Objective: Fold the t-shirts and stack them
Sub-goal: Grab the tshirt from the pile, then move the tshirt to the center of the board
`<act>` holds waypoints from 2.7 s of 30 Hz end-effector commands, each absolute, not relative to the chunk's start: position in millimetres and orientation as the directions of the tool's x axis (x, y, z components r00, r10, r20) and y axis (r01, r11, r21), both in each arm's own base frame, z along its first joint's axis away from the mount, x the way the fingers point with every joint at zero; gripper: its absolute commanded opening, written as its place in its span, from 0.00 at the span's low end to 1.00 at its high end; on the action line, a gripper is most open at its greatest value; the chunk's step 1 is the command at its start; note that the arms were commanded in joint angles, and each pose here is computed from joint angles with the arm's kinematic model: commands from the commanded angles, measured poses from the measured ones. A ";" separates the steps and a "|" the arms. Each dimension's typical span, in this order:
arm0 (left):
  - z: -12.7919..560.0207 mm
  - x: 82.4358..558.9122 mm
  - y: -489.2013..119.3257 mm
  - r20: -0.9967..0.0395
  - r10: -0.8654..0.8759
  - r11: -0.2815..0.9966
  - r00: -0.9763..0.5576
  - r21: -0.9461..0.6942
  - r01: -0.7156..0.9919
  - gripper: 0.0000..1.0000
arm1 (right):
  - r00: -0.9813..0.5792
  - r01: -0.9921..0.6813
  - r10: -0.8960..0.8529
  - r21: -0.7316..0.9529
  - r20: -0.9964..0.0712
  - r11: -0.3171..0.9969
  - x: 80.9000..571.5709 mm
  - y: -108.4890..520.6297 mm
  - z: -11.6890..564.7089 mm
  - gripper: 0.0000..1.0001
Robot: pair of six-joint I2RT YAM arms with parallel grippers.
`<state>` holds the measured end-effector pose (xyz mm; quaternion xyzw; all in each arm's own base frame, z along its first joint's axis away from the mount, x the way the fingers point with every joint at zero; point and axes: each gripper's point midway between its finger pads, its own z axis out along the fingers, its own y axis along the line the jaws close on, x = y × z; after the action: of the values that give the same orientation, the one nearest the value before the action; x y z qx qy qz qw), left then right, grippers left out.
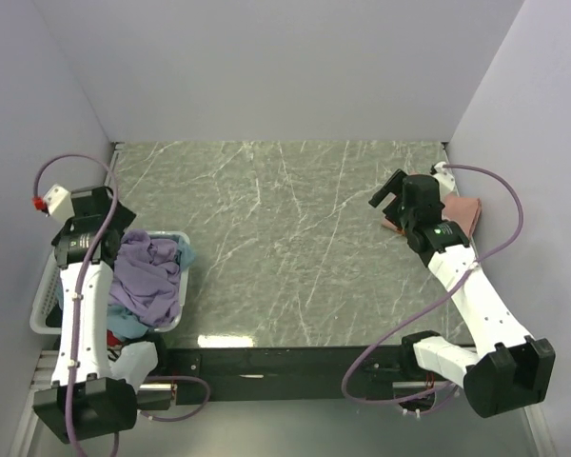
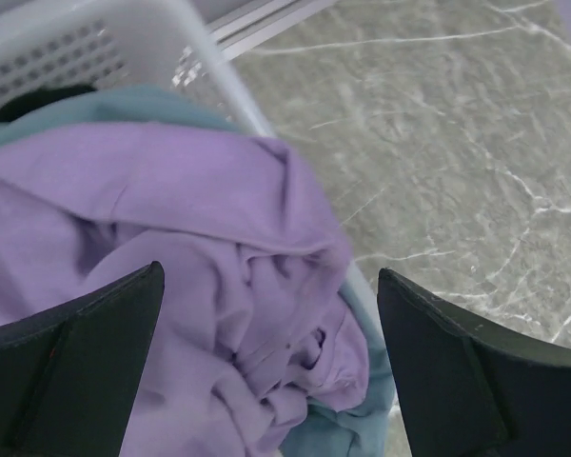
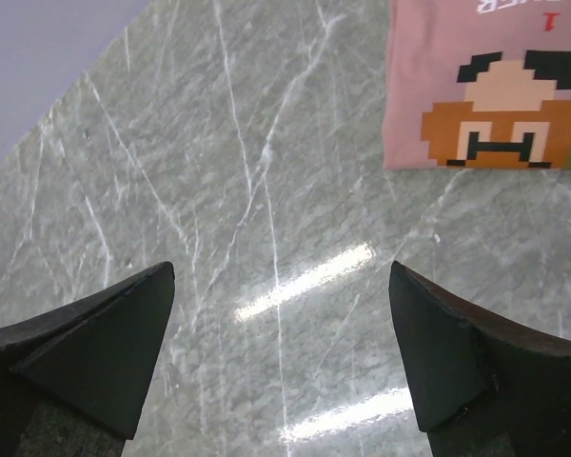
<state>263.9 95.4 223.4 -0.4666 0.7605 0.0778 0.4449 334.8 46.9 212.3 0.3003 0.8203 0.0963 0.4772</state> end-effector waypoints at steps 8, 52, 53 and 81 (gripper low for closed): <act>198.3 213.4 104.2 -0.613 -0.783 0.332 -0.110 -0.261 -0.907 0.99 | -0.396 0.332 0.597 0.498 -0.698 0.802 351.3 52.5 209.6 1.00; 571.8 367.6 -204.0 -0.693 -0.663 0.536 -0.284 -0.703 0.466 0.01 | -0.343 0.279 0.602 0.534 -0.721 0.798 362.9 44.2 251.2 0.93; 583.6 368.3 -216.5 -0.694 -0.661 0.516 -0.285 -0.696 0.500 0.01 | -0.341 0.277 0.597 0.529 -0.726 0.802 361.3 43.3 252.4 0.93; 215.4 345.9 -273.3 -0.508 -0.241 0.839 -0.827 -0.537 0.085 0.84 | -0.555 0.315 0.537 0.437 -0.636 0.843 307.5 49.0 167.1 0.92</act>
<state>348.6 -256.6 204.1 -0.0906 0.9168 -0.2754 0.2746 313.3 43.1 184.2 0.2576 0.8557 0.1293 0.4298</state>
